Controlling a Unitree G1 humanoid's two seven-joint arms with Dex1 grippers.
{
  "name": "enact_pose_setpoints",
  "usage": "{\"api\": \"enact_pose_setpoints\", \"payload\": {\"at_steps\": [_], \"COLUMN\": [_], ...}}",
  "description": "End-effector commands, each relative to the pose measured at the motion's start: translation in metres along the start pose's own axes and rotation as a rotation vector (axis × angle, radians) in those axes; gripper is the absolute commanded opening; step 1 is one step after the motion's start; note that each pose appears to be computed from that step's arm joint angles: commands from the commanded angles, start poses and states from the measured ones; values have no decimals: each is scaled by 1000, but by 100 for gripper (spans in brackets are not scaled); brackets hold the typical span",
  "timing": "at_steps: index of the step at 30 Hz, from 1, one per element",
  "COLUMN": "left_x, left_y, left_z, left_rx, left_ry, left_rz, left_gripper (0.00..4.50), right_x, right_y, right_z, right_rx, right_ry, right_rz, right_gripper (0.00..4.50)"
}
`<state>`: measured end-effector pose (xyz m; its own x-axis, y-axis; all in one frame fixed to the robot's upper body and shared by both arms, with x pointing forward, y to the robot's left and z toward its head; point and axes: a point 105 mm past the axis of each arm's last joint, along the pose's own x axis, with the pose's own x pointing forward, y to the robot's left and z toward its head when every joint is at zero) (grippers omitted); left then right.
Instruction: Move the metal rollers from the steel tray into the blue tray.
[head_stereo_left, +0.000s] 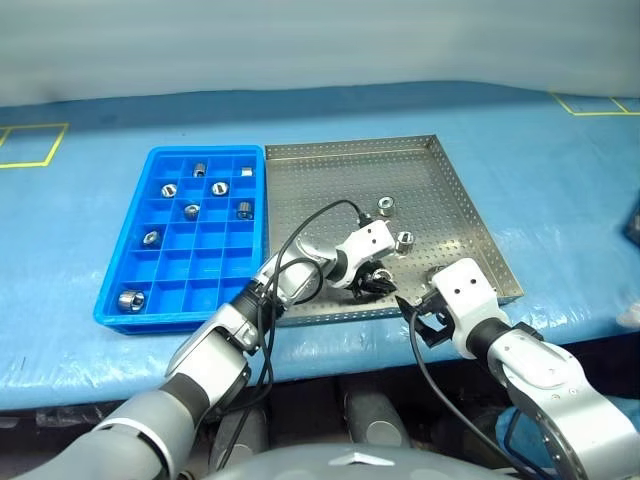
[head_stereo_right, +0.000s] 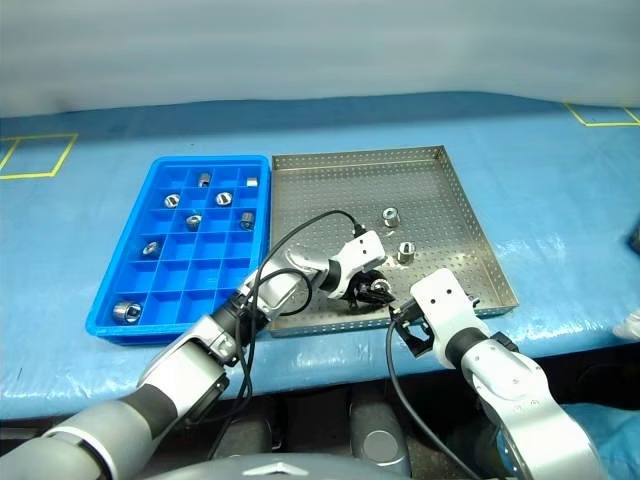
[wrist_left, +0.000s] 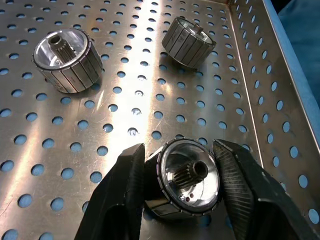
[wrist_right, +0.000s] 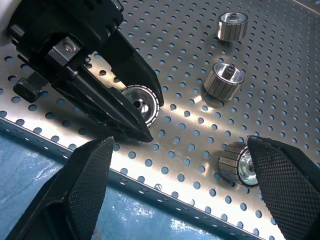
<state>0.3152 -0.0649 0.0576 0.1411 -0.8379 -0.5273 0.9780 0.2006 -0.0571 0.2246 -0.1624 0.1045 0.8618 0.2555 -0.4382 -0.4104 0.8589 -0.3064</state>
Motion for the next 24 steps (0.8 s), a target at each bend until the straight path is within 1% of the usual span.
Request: {"api": "enact_pose_setpoints", "payload": {"at_steps": [1, 2, 5, 8, 11, 13, 16, 18, 21, 24], "left_x": [-4, -5, -22, -56, -94, -115, -148, -175, -216, -240], "left_y": [4, 5, 12, 26, 38, 40, 46, 54, 64, 64], "left_z": [9, 10, 31, 49, 47, 41, 20, 5, -14, -28], "left_rx": [28, 28, -5, -22, -49, -61, -69, -100, -182, -244], "left_ry": [-25, -32, -147, -262, -304, -308, -260, -236, -237, -232], "left_rz": [19, 25, 64, 158, 276, 335, 482, 644, 888, 1047], "left_gripper": [186, 186, 186, 186, 186, 186, 186, 186, 186, 186], "right_x": [-2, -1, 5, 13, 24, 32, 40, 44, 49, 53], "right_y": [-3, -3, 0, 5, 11, 11, 15, 20, 25, 29], "right_z": [10, 10, 11, 13, 20, 26, 39, 45, 50, 54], "right_rx": [-27, -28, -15, 18, 59, 84, 109, 98, 82, 66], "right_ry": [-52, -54, -65, -88, -141, -172, -228, -245, -253, -258], "right_rz": [-13, -10, 20, 66, 120, 136, 199, 240, 272, 307], "right_gripper": [450, 450, 450, 450, 450, 450, 450, 450, 450, 450]}}
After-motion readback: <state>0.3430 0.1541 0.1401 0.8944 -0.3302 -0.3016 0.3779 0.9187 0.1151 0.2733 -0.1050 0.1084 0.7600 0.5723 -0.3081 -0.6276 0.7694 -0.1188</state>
